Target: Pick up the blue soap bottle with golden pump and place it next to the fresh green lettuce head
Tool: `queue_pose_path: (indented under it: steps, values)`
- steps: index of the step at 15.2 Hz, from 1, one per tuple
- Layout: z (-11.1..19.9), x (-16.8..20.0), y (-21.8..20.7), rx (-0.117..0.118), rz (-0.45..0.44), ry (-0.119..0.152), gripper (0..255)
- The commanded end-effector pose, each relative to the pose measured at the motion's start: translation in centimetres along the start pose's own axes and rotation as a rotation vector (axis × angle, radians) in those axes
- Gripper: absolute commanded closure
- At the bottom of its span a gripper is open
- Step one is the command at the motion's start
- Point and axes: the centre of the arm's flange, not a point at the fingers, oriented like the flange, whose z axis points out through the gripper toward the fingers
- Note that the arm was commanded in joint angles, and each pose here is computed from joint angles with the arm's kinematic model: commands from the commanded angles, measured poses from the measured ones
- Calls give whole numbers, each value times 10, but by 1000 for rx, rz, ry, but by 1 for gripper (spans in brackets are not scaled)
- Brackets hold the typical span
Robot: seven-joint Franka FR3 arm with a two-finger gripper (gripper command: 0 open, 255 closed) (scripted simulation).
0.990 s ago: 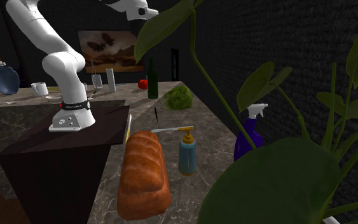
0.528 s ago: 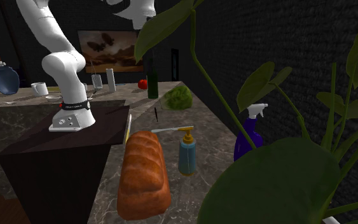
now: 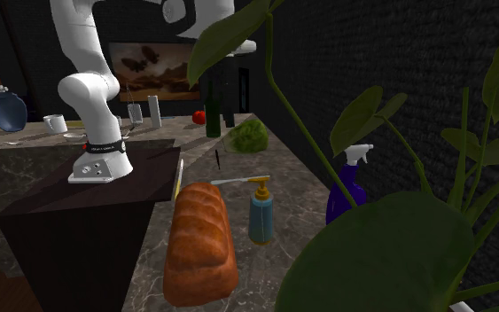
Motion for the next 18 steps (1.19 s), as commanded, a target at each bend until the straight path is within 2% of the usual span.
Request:
queue_pose_path:
  steps: [1,11,18]
  values:
    - [16,9,22,3,-4,3,0]
    - [80,52,131,19,-14,15,0]
    - [113,53,133,20,-14,15,0]
